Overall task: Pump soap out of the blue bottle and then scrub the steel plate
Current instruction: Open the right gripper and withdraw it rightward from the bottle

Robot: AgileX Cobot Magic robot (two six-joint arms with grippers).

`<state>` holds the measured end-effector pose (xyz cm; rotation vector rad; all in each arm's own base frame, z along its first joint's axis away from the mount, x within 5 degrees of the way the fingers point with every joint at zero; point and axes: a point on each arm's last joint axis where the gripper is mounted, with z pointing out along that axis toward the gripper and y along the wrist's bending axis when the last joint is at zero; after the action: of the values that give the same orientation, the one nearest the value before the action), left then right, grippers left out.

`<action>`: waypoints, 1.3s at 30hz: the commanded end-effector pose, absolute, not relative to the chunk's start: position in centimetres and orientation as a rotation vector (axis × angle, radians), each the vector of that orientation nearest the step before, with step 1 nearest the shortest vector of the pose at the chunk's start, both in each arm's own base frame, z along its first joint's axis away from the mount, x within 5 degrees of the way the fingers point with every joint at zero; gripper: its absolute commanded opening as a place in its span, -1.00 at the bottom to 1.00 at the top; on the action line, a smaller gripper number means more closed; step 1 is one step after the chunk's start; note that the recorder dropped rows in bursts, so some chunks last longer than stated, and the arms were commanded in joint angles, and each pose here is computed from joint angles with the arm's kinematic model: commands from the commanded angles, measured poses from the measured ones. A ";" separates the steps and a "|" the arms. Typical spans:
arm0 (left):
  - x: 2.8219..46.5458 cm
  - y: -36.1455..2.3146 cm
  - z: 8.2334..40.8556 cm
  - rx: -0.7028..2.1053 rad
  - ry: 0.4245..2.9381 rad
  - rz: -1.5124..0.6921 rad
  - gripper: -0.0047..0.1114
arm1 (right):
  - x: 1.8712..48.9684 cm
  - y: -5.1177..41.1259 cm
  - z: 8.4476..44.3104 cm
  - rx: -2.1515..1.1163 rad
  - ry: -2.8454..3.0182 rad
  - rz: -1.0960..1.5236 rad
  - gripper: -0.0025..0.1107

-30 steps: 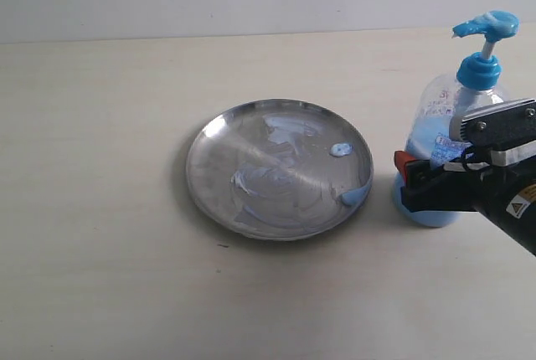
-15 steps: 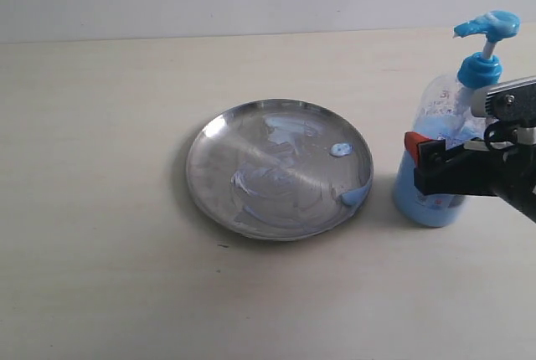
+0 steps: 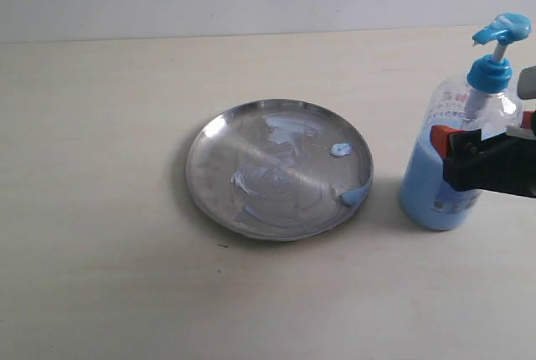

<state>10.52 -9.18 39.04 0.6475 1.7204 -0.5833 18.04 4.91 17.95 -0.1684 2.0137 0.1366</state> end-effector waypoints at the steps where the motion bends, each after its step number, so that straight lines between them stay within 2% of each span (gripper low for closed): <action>1: 10.5 -9.1 39.2 0.625 1.699 -0.595 -0.92 | 17.2 4.7 19.3 -0.142 1.991 0.170 0.57; 6: 10.5 -9.1 39.2 0.625 1.699 -0.595 -0.92 | 15.9 4.6 20.2 -0.114 2.007 0.225 0.46; 9: 10.5 -9.1 39.2 0.625 1.699 -0.595 -0.92 | 15.3 4.8 21.0 -0.123 2.045 0.273 0.29; 18: 10.5 -9.1 39.2 0.625 1.701 -0.594 -0.92 | 14.6 5.9 25.3 -0.375 2.241 0.307 -0.57; 24: 10.5 -9.1 39.2 0.625 1.701 -0.594 -0.92 | 14.2 5.8 27.3 -0.477 2.323 0.266 -0.96; 31: 10.4 -9.1 39.0 0.654 1.712 -0.579 -0.92 | 13.0 4.6 28.9 -0.568 2.277 0.117 -0.96; 39: 10.3 -9.1 38.5 0.733 1.737 -0.534 -0.92 | 9.4 3.2 32.0 -0.517 1.988 0.088 -0.96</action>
<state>10.38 -9.20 38.61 0.7129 1.7372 -0.5489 10.56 3.62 30.76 -0.5326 2.1081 0.0981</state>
